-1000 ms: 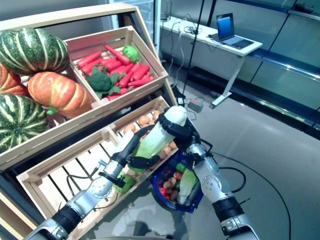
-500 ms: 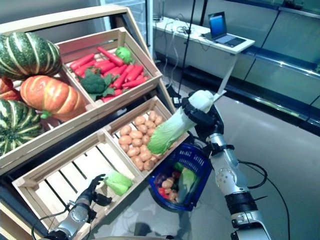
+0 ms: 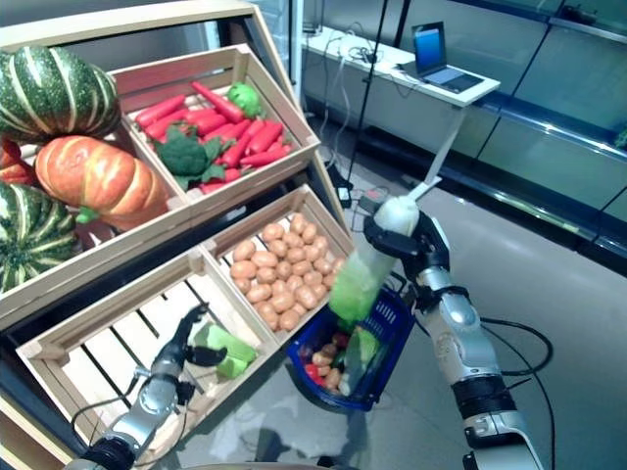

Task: Put vegetables into the basket

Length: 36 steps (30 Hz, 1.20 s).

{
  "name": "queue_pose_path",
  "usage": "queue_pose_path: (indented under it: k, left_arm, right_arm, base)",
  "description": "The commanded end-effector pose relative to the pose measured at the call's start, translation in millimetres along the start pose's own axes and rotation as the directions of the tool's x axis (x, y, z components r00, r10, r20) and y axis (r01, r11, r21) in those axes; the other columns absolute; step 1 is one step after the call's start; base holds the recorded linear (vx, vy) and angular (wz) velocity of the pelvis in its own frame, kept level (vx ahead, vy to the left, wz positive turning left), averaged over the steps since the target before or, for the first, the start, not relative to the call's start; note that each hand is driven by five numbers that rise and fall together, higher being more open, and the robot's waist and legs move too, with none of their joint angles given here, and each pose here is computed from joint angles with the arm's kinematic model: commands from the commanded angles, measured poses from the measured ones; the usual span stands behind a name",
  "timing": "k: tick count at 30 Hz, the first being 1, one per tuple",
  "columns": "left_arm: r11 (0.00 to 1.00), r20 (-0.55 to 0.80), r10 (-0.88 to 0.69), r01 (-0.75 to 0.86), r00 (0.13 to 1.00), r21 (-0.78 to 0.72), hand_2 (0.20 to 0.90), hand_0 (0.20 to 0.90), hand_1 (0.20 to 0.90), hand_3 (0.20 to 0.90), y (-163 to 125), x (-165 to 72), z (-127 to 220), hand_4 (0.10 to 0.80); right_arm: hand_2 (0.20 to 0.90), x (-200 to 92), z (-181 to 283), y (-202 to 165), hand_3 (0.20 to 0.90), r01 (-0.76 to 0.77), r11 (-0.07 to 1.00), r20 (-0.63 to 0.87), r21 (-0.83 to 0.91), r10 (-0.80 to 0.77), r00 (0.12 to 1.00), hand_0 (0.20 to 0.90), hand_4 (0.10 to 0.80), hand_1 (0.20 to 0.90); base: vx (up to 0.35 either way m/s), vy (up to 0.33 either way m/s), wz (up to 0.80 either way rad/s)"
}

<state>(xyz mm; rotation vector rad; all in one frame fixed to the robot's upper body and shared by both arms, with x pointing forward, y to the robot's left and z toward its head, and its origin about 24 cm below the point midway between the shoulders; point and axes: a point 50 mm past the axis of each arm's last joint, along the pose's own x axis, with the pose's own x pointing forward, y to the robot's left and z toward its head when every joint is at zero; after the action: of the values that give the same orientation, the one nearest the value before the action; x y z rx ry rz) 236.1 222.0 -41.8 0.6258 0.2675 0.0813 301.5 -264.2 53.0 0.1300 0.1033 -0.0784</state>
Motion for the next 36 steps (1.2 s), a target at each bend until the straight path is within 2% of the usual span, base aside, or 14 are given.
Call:
queue_pose_path:
  k: [1,4,11,16,22,26,36]
  left_arm:
    - [0.991,0.297,0.124,-0.131,0.947,0.003,0.900,0.900,0.900,0.900,39,32,64,0.800]
    - [0.988,0.377,0.136,-0.152,0.916,0.012,0.900,0.900,0.900,0.900,53,36,84,0.800]
    - [0.967,0.515,0.242,-0.250,0.822,-0.054,0.900,0.900,0.900,0.900,80,49,133,0.800]
    - [0.955,0.600,0.287,-0.271,0.747,-0.119,0.900,0.900,0.900,0.900,89,45,156,0.800]
    - [0.937,0.702,0.320,-0.321,0.635,-0.137,0.900,0.900,0.900,0.900,95,35,182,0.800]
    - [0.918,0.738,0.356,-0.363,0.573,-0.160,0.900,0.900,0.900,0.900,102,29,190,0.800]
    - [0.887,0.746,0.420,-0.406,0.516,-0.219,0.900,0.900,0.900,0.900,116,16,190,0.800]
  right_arm:
    - [0.300,14,66,-31,0.300,0.134,0.991,0.215,-0.018,-0.127,0.968,0.300,0.400,0.300]
    - [0.300,19,71,-41,0.300,0.209,0.977,0.216,0.029,-0.211,0.953,0.300,0.400,0.300]
    - [0.300,33,116,-54,0.300,0.340,0.937,0.317,0.084,-0.349,0.882,0.300,0.400,0.300]
    - [0.300,37,149,-58,0.300,0.369,0.911,0.390,0.183,-0.412,0.824,0.300,0.400,0.300]
    - [0.300,41,169,-57,0.300,0.373,0.871,0.404,0.320,-0.482,0.777,0.300,0.400,0.300]
    - [0.300,43,180,-52,0.300,0.312,0.871,0.429,0.380,-0.465,0.774,0.300,0.400,0.300]
    - [0.300,38,200,-52,0.300,0.303,0.868,0.481,0.395,-0.476,0.736,0.300,0.400,0.300]
  base:
    - [0.062,-0.061,-0.01]
    - [-0.002,-0.055,0.02]
    - [-0.137,-0.036,0.11]
    - [-0.104,-0.015,0.18]
    - [-0.108,-0.016,0.19]
    - [-0.079,0.035,0.02]
    - [-0.011,0.046,0.08]
